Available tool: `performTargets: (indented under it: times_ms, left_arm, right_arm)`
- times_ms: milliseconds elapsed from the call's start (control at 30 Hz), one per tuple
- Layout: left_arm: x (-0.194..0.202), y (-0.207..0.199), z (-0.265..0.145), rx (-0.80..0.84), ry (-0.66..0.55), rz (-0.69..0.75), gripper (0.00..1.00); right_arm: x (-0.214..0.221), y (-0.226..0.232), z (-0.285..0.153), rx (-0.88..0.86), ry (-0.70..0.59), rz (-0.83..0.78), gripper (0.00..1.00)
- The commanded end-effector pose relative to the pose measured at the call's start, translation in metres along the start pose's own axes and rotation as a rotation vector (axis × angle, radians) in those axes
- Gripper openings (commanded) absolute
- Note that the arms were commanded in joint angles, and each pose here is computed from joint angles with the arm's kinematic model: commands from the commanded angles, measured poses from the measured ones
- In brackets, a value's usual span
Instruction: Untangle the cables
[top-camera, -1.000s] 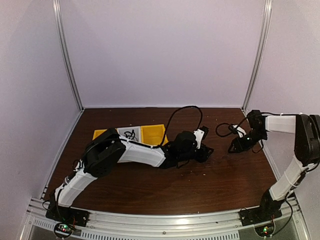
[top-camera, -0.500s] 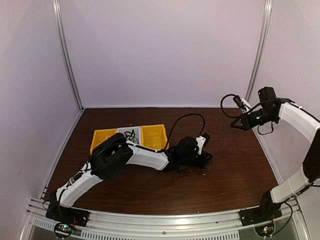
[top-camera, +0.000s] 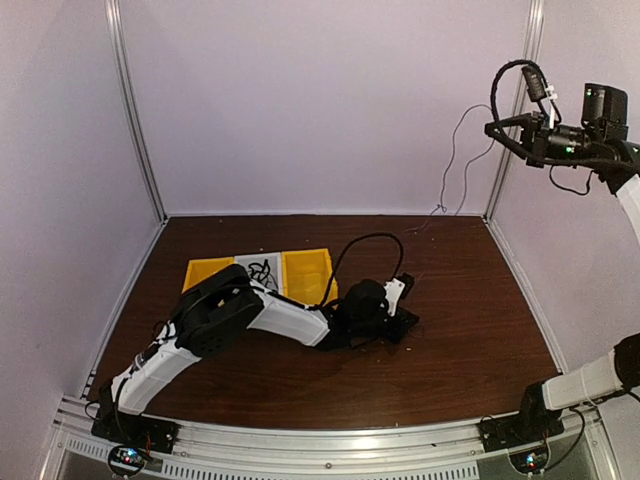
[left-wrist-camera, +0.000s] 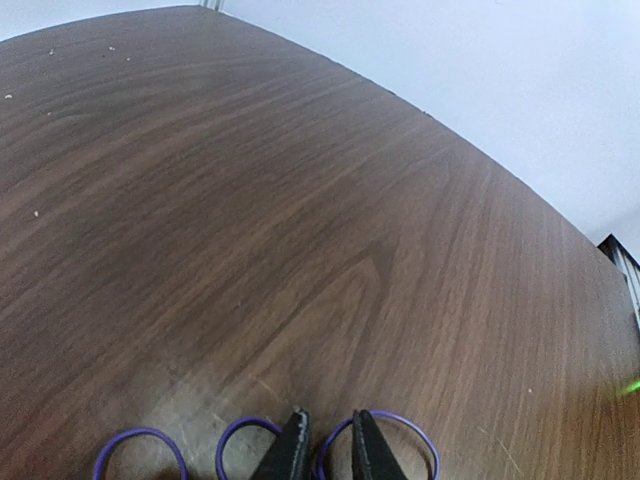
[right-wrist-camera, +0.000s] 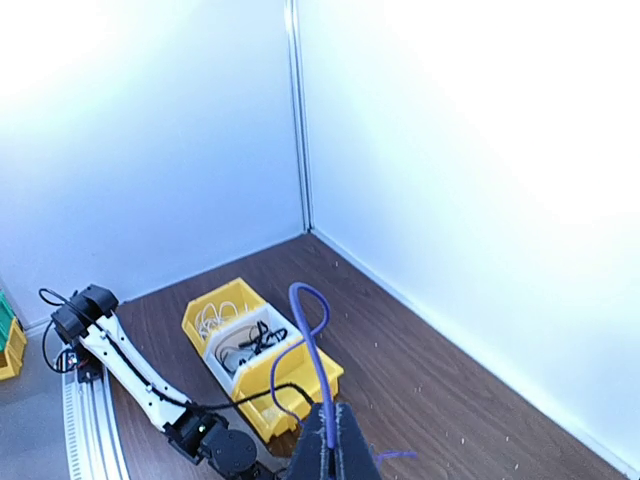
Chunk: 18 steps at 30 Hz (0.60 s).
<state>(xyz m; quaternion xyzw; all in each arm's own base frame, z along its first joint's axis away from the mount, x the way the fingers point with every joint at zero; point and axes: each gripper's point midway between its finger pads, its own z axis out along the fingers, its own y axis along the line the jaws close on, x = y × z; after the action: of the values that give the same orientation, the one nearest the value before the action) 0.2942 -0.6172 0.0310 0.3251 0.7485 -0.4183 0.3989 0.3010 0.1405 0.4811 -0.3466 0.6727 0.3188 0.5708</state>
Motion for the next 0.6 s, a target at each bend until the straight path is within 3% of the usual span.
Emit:
performTargets:
  times_ms: [0,167,300,433,567]
  left_arm:
    - [0.013,-0.007,-0.023,0.020,0.043,-0.037,0.17]
    - [0.022,-0.014,-0.058,-0.001,0.075,-0.043,0.18]
    - [0.021,-0.029,-0.087,0.017,0.083,-0.031,0.28]
    - [-0.007,-0.064,-0.117,0.047,0.029,0.085,0.40]
    - [-0.035,-0.102,-0.147,0.126,0.004,0.169,0.46]
  right_arm:
    - [-0.061,0.026,-0.014,-0.066,-0.167,-0.060,0.00]
    - [-0.104,0.030,-0.022,-0.083,-0.282,-0.090,0.00]
    - [-0.127,0.023,-0.020,-0.104,-0.311,-0.078,0.00]
    - [-0.108,0.005,-0.005,-0.097,-0.288,-0.031,0.00]
    - [-0.056,-0.012,0.011,-0.076,-0.216,0.033,0.00]
